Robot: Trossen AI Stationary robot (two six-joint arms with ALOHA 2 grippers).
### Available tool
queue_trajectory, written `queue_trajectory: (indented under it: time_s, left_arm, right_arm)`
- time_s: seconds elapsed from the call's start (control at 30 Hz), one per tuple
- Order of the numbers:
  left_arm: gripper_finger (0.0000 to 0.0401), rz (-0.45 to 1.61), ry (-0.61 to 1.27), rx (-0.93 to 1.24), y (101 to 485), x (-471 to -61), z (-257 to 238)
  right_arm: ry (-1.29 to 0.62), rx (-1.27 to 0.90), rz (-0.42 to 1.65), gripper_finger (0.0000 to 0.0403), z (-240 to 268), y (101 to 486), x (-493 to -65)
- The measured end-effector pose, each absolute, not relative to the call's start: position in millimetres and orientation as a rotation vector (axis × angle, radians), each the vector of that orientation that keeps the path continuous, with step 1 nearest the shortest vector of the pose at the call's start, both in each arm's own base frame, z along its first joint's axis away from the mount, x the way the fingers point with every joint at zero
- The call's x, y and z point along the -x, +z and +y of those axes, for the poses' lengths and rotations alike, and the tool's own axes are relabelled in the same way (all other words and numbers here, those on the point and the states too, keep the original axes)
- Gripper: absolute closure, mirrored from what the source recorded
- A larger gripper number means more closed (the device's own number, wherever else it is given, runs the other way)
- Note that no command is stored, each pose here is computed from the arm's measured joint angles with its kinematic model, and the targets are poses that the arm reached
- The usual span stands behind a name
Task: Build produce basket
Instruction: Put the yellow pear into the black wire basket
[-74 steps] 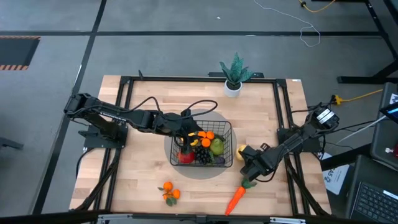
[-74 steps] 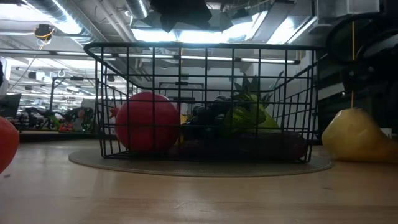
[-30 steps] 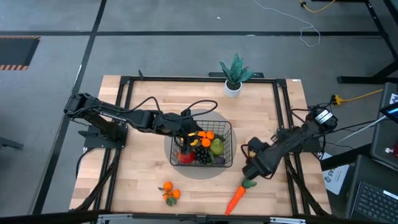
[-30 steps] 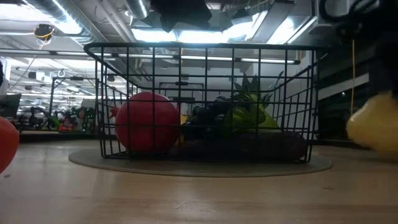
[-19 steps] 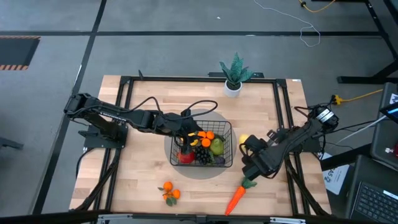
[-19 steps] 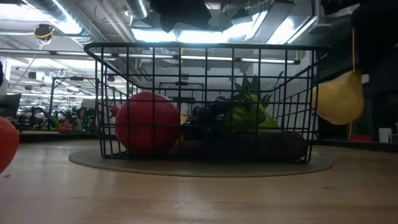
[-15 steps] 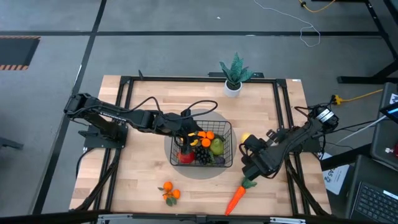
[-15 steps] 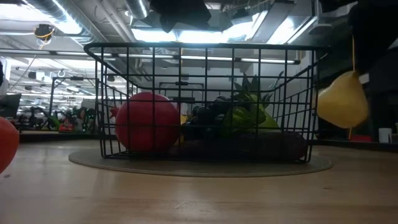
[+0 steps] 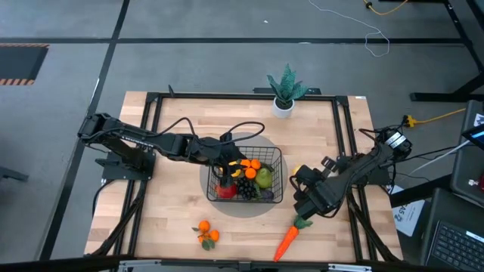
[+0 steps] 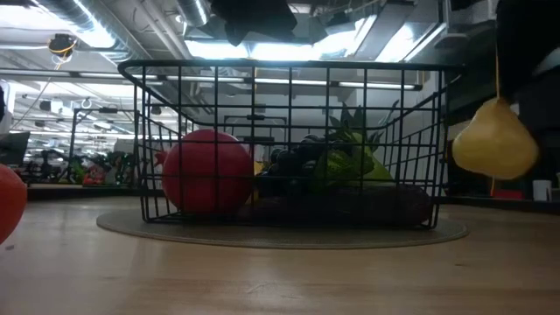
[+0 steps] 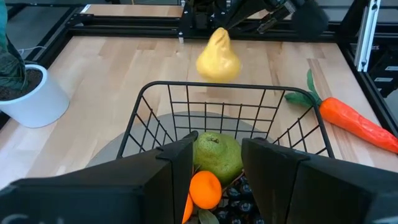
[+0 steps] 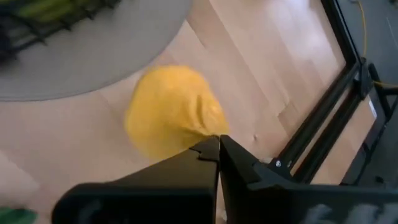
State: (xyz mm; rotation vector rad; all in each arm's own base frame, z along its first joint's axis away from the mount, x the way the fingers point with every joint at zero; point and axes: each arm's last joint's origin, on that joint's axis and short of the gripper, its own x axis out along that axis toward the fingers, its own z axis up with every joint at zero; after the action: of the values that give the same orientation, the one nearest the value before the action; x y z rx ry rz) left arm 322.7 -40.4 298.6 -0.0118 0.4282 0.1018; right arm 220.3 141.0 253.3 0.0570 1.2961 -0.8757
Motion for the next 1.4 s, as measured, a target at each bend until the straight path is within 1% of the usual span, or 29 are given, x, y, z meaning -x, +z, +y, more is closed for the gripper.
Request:
queue_trajectory:
  time_s: [0.13,0.3,0.43,0.57,0.73,0.87,1.07,1.23,1.4]
  left_arm:
    - [0.0277,0.428,0.102,0.012,299,-323,-40]
    - [0.0277,0.428,0.102,0.012,299,-323,-40]
    - [0.0277,0.428,0.102,0.012,299,-323,-40]
    - [0.0277,0.428,0.102,0.012,299,-323,-40]
    - [0.0277,0.428,0.102,0.012,299,-323,-40]
    - [0.0277,0.428,0.102,0.012,299,-323,-40]
    - [0.0277,0.428,0.102,0.013,299,-323,-40]
    - [0.0277,0.436,0.112,0.082,298,-322,-43]
    - [0.0277,0.505,0.102,0.081,310,-296,-45]
  right_arm:
    - [-0.778,-0.007,1.269,0.0403,145,270,-227]
    - [-0.620,0.044,1.320,0.0403,147,290,-235]
    - [-0.517,0.039,1.344,0.0403,148,305,-240]
    - [-0.439,0.057,1.312,0.0403,148,323,-244]
    - [-0.381,0.130,1.217,0.0403,148,347,-248]
    - [-0.395,0.195,1.119,0.0403,145,362,-250]
    - [-0.497,0.279,1.001,0.0403,137,369,-254]
    - [-0.543,0.285,0.996,0.0403,129,365,-260]
    - [-0.571,0.272,1.003,0.0403,121,361,-265]
